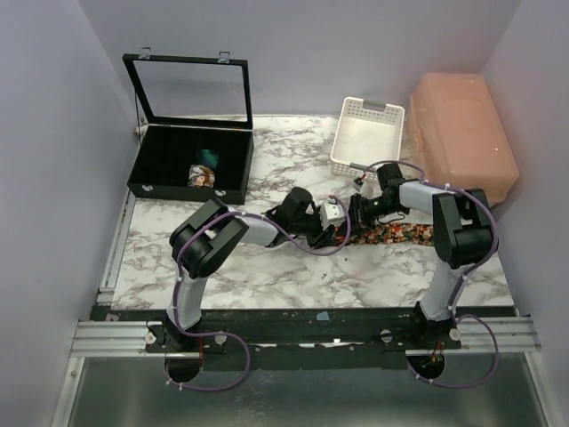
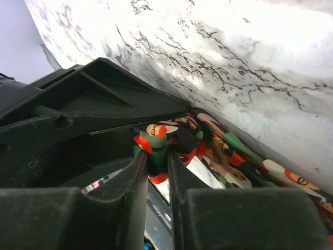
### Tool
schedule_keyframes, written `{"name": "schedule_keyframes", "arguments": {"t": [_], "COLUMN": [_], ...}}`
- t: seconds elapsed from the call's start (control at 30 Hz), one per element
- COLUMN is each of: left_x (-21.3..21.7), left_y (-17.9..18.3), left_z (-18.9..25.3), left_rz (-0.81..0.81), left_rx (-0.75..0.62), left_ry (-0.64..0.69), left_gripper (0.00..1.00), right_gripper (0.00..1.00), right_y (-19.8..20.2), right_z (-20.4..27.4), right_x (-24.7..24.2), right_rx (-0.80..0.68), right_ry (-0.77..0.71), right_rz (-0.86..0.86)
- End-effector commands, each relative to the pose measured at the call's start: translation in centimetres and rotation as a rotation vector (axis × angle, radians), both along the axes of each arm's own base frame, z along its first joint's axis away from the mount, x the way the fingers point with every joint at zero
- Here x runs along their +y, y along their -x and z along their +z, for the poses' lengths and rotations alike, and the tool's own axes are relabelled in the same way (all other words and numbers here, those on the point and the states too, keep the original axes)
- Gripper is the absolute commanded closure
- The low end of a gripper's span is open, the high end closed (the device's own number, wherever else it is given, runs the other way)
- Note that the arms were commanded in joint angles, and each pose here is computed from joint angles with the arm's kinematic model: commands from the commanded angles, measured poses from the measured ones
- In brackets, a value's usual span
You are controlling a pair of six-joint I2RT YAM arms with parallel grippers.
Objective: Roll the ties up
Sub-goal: Roll the tie at the center of the board.
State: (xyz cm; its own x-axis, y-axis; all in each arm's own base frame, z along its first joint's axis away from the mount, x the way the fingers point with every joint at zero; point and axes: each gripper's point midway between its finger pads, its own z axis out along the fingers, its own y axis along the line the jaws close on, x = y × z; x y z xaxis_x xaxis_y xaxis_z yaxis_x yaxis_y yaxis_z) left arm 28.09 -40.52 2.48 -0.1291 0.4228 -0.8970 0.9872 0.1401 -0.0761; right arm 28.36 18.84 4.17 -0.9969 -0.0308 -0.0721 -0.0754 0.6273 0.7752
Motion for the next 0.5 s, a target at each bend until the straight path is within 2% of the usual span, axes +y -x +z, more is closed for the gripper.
{"name": "schedule_keyframes", "arguments": {"t": [0.0, 0.07, 0.13, 0.2, 0.27, 0.47], "left_x": [2.5, 2.5, 2.5, 2.4, 2.4, 2.1], "left_y": [1.8, 1.8, 1.7, 1.6, 1.4, 1.2], "left_z": [-4.7, -4.7, -4.6, -4.2, -3.5, -1.1], "left_rz": [0.018, 0.019, 0.009, -0.001, -0.015, -0.046], "left_rx": [0.072, 0.075, 0.083, 0.101, 0.098, 0.018], "left_ry": [-0.179, -0.180, -0.172, -0.145, -0.109, 0.003], "left_gripper": [0.78, 0.75, 0.69, 0.53, 0.42, 0.28], "right_gripper": [0.87, 0.99, 0.99, 1.00, 0.99, 1.00], "right_y": [-0.6, -0.6, -0.6, -0.4, -0.1, 0.2], "right_z": [-1.3, -2.0, -2.7, -3.4, -4.3, -6.4], "right_x": [-0.2, -0.9, -1.7, -2.7, -3.6, -6.0], "right_rx": [-0.002, -0.002, -0.007, -0.003, 0.005, 0.046], "right_ry": [0.035, 0.073, 0.111, 0.145, 0.171, 0.237], "right_rz": [0.022, 0.035, 0.039, 0.044, 0.050, 0.038]}}
